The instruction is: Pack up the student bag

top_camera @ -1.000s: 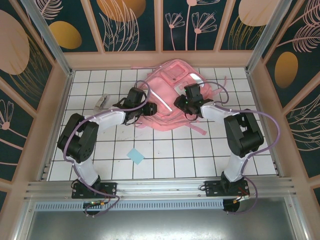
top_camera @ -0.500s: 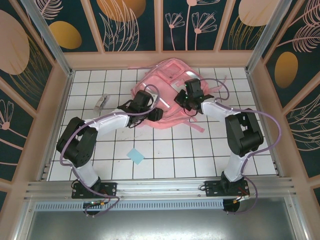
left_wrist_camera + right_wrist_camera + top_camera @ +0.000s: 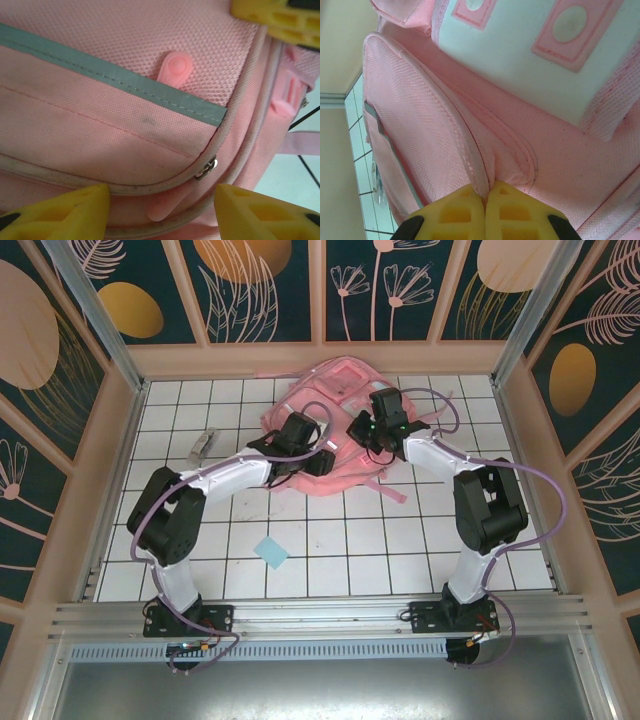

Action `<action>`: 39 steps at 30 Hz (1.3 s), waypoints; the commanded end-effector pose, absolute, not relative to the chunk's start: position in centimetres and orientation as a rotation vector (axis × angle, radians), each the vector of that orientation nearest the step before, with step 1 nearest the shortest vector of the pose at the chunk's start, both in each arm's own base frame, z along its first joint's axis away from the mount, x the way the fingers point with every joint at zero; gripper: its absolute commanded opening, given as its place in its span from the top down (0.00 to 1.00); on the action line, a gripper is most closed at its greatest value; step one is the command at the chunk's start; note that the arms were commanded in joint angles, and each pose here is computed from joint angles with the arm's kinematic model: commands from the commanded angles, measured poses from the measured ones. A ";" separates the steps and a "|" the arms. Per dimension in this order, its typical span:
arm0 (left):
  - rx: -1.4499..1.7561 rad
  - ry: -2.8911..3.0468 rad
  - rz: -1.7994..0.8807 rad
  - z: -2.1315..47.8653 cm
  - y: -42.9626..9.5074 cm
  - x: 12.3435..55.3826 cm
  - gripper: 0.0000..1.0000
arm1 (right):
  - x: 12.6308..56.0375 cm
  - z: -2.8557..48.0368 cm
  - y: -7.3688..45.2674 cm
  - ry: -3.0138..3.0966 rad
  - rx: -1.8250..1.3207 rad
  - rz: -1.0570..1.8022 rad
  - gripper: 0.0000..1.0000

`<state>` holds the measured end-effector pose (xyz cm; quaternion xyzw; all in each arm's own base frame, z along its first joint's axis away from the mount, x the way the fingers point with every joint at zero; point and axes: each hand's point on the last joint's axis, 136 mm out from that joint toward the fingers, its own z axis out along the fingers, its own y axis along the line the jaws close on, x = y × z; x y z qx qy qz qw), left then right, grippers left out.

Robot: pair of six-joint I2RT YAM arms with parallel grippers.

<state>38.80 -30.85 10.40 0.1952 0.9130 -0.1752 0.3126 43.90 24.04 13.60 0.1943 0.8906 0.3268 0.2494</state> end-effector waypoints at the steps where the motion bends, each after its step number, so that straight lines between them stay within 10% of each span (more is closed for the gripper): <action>1: 0.521 2.432 -0.486 9.9 -31.5 39.0 0.44 | 45.3 19.3 25.8 2.284 0.454 1.035 1.00; 24: 0.492 2.547 -0.523 8.4 -33.1 39.7 0.48 | 46.7 19.3 26.0 2.275 0.444 1.075 1.00; 39: 0.489 2.512 -0.562 8.2 -33.9 40.1 0.94 | 46.5 18.9 25.4 2.275 0.457 1.063 1.00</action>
